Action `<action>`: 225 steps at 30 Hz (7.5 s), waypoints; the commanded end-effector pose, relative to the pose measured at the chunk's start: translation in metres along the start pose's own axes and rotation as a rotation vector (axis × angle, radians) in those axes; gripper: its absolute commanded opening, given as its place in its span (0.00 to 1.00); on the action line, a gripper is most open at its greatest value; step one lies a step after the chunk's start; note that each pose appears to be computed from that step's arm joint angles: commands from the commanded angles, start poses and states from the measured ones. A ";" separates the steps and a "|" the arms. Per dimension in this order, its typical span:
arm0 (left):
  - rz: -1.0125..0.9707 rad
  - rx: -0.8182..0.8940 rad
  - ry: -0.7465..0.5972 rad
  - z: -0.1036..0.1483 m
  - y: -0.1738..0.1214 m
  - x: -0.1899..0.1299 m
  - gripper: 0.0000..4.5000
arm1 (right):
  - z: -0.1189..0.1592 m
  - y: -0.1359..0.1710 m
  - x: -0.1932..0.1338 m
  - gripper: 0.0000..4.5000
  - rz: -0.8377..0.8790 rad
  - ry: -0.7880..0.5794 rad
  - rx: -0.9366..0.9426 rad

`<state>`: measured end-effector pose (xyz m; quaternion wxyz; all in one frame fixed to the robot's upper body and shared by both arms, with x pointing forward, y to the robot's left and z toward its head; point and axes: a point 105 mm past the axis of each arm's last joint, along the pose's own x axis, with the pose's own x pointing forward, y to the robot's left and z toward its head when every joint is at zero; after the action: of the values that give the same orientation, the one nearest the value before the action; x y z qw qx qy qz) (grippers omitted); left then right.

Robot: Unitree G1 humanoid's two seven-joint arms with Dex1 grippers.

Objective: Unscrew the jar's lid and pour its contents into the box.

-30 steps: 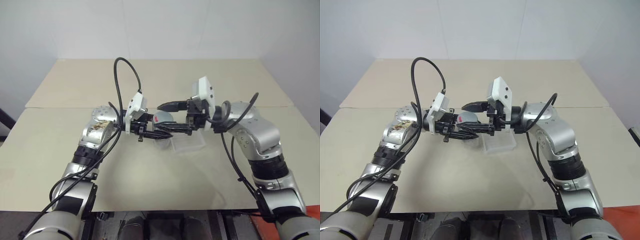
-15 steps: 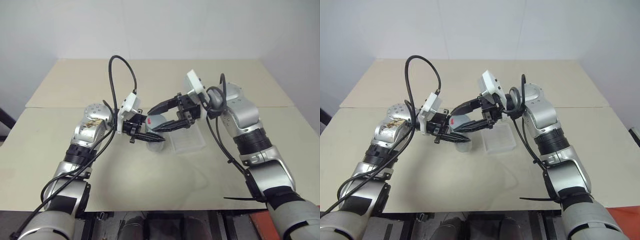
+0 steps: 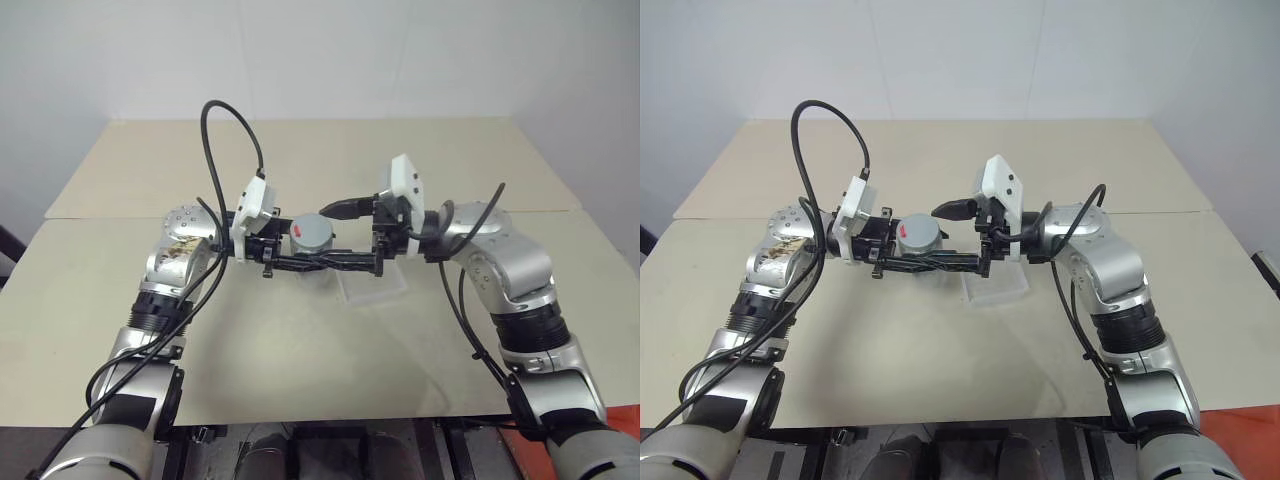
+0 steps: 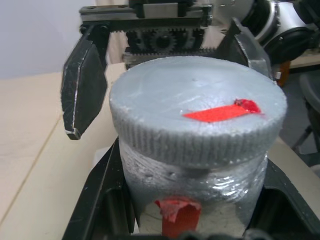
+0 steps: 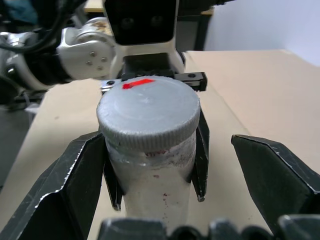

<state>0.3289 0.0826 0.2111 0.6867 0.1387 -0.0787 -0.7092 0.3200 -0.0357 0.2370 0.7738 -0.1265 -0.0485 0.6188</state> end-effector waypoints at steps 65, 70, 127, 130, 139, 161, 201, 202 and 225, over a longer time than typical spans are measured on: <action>-0.250 0.095 -0.064 0.035 -0.020 0.019 0.46 | 0.015 -0.003 0.015 0.61 0.562 -0.088 -0.170; -0.179 0.075 -0.054 0.030 -0.012 0.011 0.46 | 0.017 -0.012 0.005 0.96 0.481 -0.063 -0.161; 0.040 0.056 -0.025 0.021 0.022 0.002 0.46 | 0.010 -0.048 -0.054 1.00 -0.349 0.014 -0.054; 0.038 0.054 -0.025 0.020 0.020 0.001 0.46 | 0.009 -0.049 -0.064 1.00 -0.352 0.020 -0.058; 0.075 0.043 -0.021 0.015 0.025 0.001 0.46 | 0.018 -0.032 -0.074 1.00 -0.277 -0.012 -0.067; 0.094 0.070 -0.057 0.015 0.031 0.019 0.46 | 0.039 -0.013 -0.001 1.00 -0.175 -0.107 -0.087; 0.073 0.027 -0.044 0.018 0.028 0.013 0.46 | 0.021 -0.029 -0.008 1.00 -0.291 -0.050 -0.049; 0.073 0.026 -0.043 0.018 0.028 0.013 0.46 | 0.020 -0.030 -0.011 1.00 -0.298 -0.046 -0.048; 0.088 0.000 -0.041 0.013 0.019 0.002 0.46 | 0.012 -0.037 -0.070 1.00 -0.354 -0.011 -0.049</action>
<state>0.3464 0.0769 0.2200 0.7153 0.1273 -0.0801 -0.6824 0.3451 -0.1063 0.2450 0.8734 -0.1243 -0.0515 0.4680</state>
